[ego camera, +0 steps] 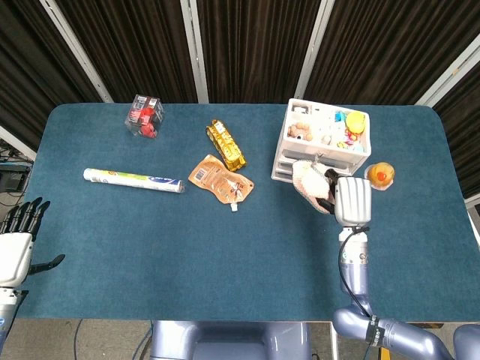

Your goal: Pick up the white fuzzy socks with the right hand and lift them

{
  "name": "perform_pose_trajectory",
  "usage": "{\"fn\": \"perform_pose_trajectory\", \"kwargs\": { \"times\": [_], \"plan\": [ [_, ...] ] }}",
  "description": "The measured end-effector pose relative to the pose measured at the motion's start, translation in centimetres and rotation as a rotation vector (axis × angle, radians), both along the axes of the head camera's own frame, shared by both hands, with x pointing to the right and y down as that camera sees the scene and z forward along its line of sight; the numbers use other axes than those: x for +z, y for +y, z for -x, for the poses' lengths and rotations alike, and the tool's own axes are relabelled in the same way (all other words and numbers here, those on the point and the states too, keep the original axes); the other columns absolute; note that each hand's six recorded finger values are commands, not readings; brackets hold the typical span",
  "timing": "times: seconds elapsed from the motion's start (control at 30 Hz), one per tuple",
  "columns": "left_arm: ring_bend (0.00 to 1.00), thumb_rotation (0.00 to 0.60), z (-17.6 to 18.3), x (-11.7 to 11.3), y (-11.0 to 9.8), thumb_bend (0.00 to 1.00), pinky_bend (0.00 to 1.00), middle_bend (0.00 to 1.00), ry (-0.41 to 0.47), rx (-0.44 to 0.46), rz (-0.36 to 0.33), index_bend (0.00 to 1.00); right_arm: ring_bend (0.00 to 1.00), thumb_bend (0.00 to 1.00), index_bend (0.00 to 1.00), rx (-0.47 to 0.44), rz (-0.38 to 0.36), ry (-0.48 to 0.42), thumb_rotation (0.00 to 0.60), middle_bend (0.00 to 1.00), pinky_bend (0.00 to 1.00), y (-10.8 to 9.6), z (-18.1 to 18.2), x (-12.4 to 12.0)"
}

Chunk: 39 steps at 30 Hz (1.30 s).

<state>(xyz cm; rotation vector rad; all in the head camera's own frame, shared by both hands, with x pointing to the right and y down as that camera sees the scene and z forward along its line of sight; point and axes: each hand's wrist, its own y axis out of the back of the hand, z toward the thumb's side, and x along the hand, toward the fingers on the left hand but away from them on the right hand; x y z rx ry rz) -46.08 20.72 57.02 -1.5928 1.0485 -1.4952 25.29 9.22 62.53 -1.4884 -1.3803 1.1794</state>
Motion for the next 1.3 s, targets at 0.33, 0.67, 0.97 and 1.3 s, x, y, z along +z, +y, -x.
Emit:
{"fn": "perform_pose_trajectory", "kwargs": {
  "times": [0.33,0.67,0.97,1.3],
  "plan": [
    [0.0,0.6,0.0,0.0,0.0,0.02,0.0,0.0,0.002,-0.002,0.0,0.0,0.95,0.36,0.62,0.004,0.011,0.006,0.6,0.99,0.9,0.3,-0.3,0.5],
    [0.0,0.6,0.0,0.0,0.1,0.02,0.0,0.0,0.003,-0.002,0.001,0.0,0.95,0.35,0.62,0.007,-0.012,-0.008,0.6,0.99,0.9,-0.2,-0.2,-0.2],
    [0.0,0.6,-0.1,0.0,0.1,0.02,0.0,0.0,0.002,0.0,0.005,0.0,0.95,0.35,0.62,0.014,-0.006,0.003,0.6,0.99,0.9,0.0,-0.6,-0.3],
    [0.0,0.6,-0.1,0.2,0.2,0.02,0.0,0.0,0.005,-0.001,0.013,0.0,0.95,0.35,0.62,0.029,0.015,0.015,0.6,0.99,0.9,0.7,-1.7,0.4]
  ]
}}
